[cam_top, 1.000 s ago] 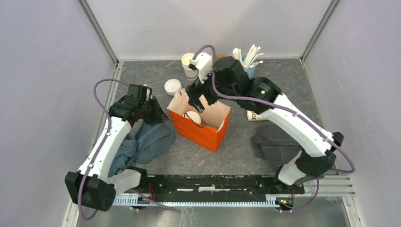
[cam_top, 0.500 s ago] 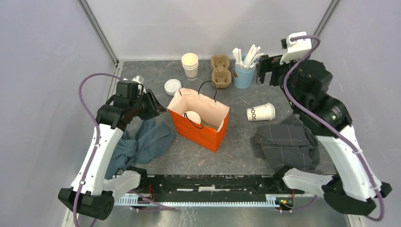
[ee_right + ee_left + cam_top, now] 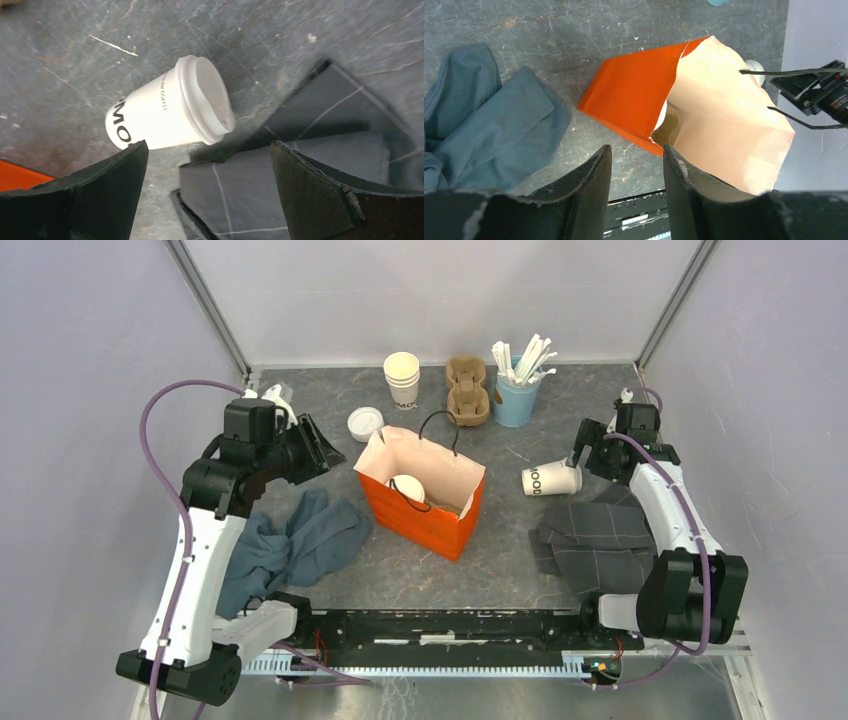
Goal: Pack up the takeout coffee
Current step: Pick up the coffee cup from the center of the board.
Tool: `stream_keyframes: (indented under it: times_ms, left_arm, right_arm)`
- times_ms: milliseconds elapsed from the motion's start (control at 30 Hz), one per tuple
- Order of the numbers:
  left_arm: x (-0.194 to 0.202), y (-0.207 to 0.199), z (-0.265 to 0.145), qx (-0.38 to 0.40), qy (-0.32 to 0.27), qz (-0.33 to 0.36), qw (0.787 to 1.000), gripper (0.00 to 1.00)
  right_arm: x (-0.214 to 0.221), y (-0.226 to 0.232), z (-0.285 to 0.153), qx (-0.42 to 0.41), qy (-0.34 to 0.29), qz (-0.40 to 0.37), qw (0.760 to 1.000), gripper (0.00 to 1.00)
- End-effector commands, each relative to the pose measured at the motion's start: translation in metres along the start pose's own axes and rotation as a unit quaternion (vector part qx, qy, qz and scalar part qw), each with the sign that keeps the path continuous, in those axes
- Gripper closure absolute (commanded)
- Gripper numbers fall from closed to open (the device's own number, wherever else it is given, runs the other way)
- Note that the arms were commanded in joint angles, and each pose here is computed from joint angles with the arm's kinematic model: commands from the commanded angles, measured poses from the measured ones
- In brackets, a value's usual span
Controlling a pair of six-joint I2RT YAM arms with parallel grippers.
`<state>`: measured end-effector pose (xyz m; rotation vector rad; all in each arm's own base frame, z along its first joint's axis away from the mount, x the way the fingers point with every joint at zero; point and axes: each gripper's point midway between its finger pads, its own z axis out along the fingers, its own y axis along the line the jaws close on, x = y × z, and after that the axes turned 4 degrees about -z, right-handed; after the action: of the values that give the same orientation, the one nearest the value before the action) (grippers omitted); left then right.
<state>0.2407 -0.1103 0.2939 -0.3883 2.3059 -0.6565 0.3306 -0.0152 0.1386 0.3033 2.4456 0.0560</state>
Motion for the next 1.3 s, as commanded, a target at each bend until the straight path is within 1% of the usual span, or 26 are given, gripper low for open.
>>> stream_keyframes:
  times_ms: [0,167,233,333,433,500,567,867,1267]
  left_arm:
    - [-0.009,-0.011,-0.021,0.018,-0.021,0.033,0.999,0.5]
    - [-0.008,-0.012,-0.023,0.022,-0.022,0.031,0.999,0.48]
    - [-0.009,-0.012,-0.023,0.022,-0.022,0.032,0.999,0.48]
    - [-0.01,-0.014,-0.021,0.024,-0.022,0.034,0.999,0.47]
    - [-0.012,-0.017,-0.022,0.03,-0.022,0.035,0.999,0.46]
    - [-0.014,-0.019,-0.022,0.033,-0.024,0.035,0.999,0.46]
    - [-0.016,-0.022,-0.024,0.036,-0.027,0.036,0.998,0.45]
    - [-0.018,-0.024,-0.023,0.038,-0.028,0.035,0.998,0.44]
    - [-0.022,-0.026,-0.02,0.04,-0.03,0.033,0.998,0.43]
  right_arm:
    - [-0.014,0.02,0.003,-0.063,-0.034,0.096,0.993,0.02]
    - [0.004,0.032,0.013,-0.074,0.02,0.223,0.972,0.02]
    - [0.005,0.036,0.012,-0.073,0.022,0.26,0.963,0.02]
    - [0.008,0.034,0.013,-0.057,0.021,0.295,0.954,0.02]
    - [0.019,0.027,0.018,-0.024,0.046,0.318,0.947,0.02]
    - [0.03,0.023,0.023,-0.002,0.066,0.33,0.942,0.02]
    - [0.034,0.02,0.027,0.008,0.071,0.333,0.94,0.02]
    - [0.044,0.021,0.042,0.01,0.081,0.357,0.931,0.02]
    - [0.044,0.029,0.06,0.007,0.084,0.354,0.932,0.02]
